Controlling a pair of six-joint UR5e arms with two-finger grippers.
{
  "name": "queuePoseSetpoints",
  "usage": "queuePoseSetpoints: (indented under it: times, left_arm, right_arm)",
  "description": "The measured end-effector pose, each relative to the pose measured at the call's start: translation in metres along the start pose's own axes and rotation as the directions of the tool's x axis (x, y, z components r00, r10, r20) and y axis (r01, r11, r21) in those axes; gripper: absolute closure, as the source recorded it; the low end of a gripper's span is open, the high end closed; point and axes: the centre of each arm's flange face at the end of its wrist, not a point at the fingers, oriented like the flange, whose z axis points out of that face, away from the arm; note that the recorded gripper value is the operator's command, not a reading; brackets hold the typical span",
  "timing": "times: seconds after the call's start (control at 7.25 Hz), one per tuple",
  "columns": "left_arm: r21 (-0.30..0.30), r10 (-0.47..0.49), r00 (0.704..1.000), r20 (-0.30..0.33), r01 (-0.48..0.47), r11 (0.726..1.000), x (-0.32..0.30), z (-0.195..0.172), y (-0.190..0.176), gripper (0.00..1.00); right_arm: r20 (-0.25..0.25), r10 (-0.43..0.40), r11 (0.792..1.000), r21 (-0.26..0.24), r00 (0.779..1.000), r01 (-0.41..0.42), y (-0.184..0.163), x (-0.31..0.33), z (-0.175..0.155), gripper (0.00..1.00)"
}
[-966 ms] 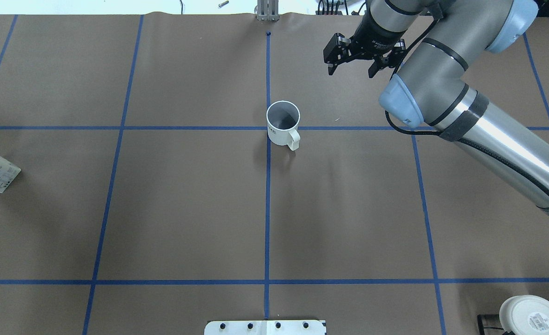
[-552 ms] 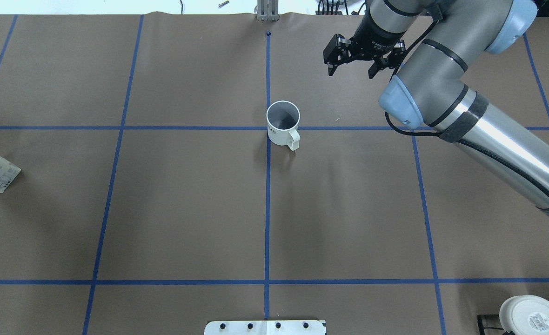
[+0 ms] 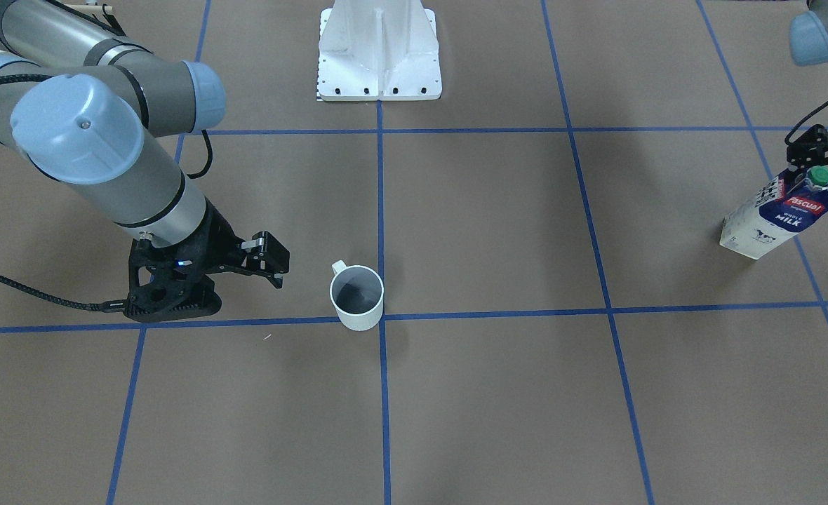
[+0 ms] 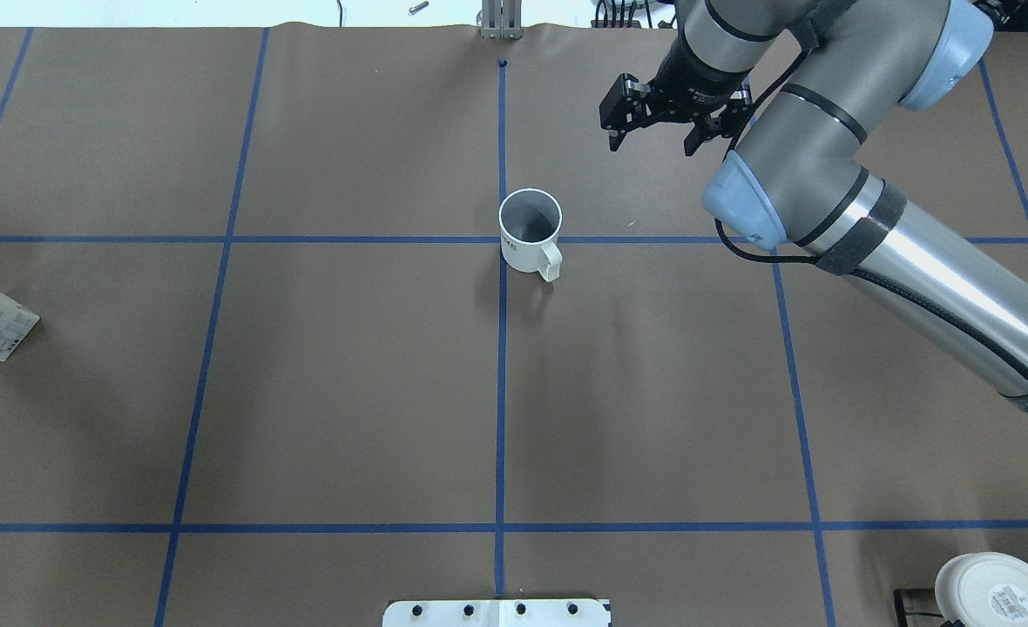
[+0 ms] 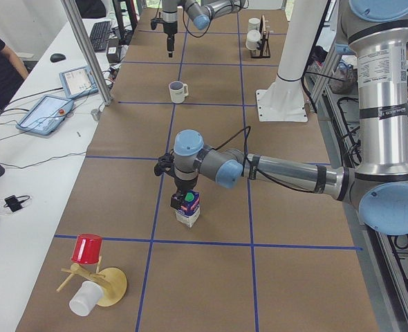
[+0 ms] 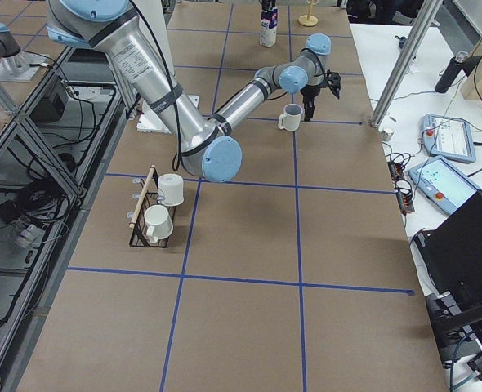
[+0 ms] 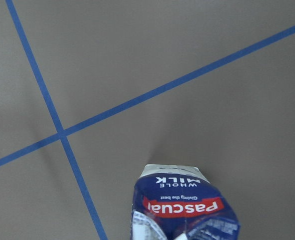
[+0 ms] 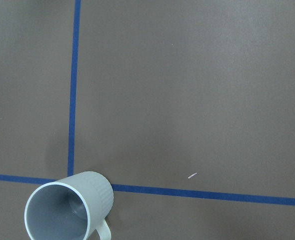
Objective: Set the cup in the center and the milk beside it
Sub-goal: 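Grasp the Pascual milk carton with the left gripper and lift it, then carry the milk carton beside the white mug and set it down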
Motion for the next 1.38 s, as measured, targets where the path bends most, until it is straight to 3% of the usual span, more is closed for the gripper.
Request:
queuePoseSetpoints:
  times: [0.28, 0.69, 0.97, 1.38]
  left_arm:
    - [-0.014, 0.012, 1.0, -0.008, -0.012, 1.0, 0.006, 0.008, -0.001, 1.0]
    - [-0.022, 0.004, 0.998, -0.062, -0.006, 1.0, 0.014, 0.005, -0.004, 1.0]
    - [-0.035, -0.017, 0.997, -0.08, 0.014, 0.999, 0.032, -0.017, -0.029, 1.0]
    - [-0.071, -0.115, 0.991, -0.068, 0.11, 0.991, 0.1, -0.094, -0.147, 1.0]
  right_arm:
    - [-0.001, -0.002, 1.0, -0.004, 1.0, 0.002, 0.002, -0.001, 0.003, 0.0]
    - [-0.001, -0.003, 1.0, -0.002, 1.0, 0.003, 0.002, -0.002, 0.002, 0.0]
    - [-0.001, -0.003, 1.0, -0.002, 1.0, 0.003, 0.002, -0.002, 0.002, 0.0]
    - [-0.004, -0.002, 1.0, -0.002, 1.0, 0.002, 0.004, 0.005, 0.005, 0.0]
